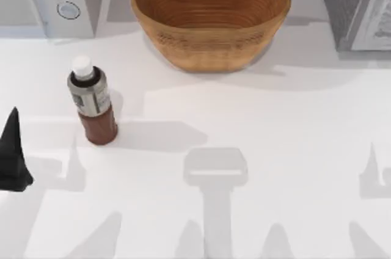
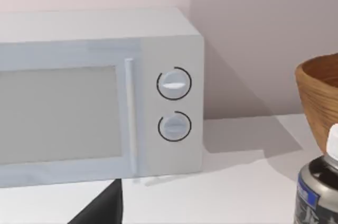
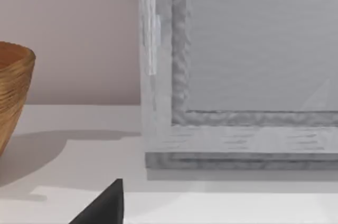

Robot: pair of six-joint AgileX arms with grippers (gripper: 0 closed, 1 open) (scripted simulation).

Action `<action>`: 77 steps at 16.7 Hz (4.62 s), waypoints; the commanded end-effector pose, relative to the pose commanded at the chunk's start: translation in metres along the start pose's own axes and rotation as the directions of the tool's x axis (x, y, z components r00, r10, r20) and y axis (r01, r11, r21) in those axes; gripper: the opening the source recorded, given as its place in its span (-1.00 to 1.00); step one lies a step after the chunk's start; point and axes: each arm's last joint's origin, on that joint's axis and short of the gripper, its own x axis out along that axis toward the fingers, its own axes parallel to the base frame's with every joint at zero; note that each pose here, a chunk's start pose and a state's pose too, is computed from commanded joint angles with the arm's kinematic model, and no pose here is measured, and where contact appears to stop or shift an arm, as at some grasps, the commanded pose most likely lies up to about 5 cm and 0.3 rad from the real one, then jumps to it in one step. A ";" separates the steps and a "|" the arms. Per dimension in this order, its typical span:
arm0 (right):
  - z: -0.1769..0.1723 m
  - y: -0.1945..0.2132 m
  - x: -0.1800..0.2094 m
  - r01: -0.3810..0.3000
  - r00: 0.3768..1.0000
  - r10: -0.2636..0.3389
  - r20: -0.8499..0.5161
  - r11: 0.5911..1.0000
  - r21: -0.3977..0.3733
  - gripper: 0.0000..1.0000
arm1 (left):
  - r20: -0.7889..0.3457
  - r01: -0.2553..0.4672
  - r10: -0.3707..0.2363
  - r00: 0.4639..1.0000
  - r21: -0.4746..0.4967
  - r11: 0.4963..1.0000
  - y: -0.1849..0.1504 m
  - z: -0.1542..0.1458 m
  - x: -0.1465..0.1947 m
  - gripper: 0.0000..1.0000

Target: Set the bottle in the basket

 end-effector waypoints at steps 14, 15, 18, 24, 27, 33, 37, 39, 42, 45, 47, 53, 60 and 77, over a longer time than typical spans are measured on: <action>0.000 0.000 0.000 0.000 1.000 0.000 0.000 1.000 0.000 1.00 | -0.111 0.500 -0.498 0.860 -0.012 0.866 0.030 -0.051 0.110 1.00; 0.000 0.000 0.000 0.000 1.000 0.000 0.000 1.000 0.000 1.00 | -0.112 0.526 -0.525 0.844 -0.017 0.850 0.032 -0.061 0.114 1.00; 0.000 0.000 0.000 0.000 1.000 0.000 0.000 1.000 0.000 1.00 | -0.110 0.590 -0.589 0.801 -0.024 0.807 0.036 -0.083 0.121 1.00; 0.000 0.000 0.000 0.000 1.000 0.000 0.000 1.000 0.000 1.00 | -0.104 0.626 -0.624 0.774 -0.024 0.780 0.038 -0.095 0.124 1.00; 0.000 0.000 0.000 0.000 1.000 0.000 0.000 1.000 0.000 1.00 | -0.106 0.627 -0.626 0.772 -0.027 0.778 0.036 -0.095 0.124 1.00; 0.000 0.000 0.000 0.000 1.000 0.000 0.000 1.000 0.000 1.00 | -0.104 0.625 -0.624 0.774 -0.024 0.780 0.009 -0.100 0.163 1.00; 0.000 0.000 0.000 0.000 1.000 0.000 0.000 1.000 0.000 1.00 | -0.104 0.626 -0.624 0.774 -0.024 0.780 -0.006 -0.102 0.179 1.00; 0.000 0.000 0.000 0.000 1.000 0.000 0.000 1.000 0.000 1.00 | -0.104 0.626 -0.624 0.774 -0.024 0.780 -0.006 -0.102 0.179 1.00; 0.000 0.000 0.000 0.000 1.000 0.000 0.000 1.000 0.000 1.00 | -0.104 0.626 -0.624 0.774 -0.024 0.780 -0.006 -0.102 0.179 0.70; 0.000 0.000 0.000 0.000 1.000 0.000 0.000 1.000 0.000 1.00 | -0.104 0.626 -0.624 0.774 -0.024 0.780 -0.006 -0.102 0.179 0.25; 0.000 0.000 0.000 0.000 1.000 0.000 0.000 1.000 0.000 1.00 | -0.104 0.626 -0.624 0.774 -0.024 0.780 -0.006 -0.102 0.179 -0.06; 0.000 0.000 0.000 0.000 1.000 0.000 0.000 1.000 0.000 1.00 | -0.104 0.626 -0.624 0.774 -0.024 0.780 -0.006 -0.102 0.179 -0.96; 0.000 0.000 0.000 0.000 1.000 0.000 0.000 1.000 0.000 1.00 | -0.104 0.626 -0.624 0.774 -0.024 0.780 -0.006 -0.102 0.179 -1.00; 0.000 0.000 0.000 0.000 1.000 0.000 0.000 1.000 0.000 1.00 | -0.128 0.629 -0.628 0.767 -0.038 0.776 0.076 -0.016 0.098 -1.00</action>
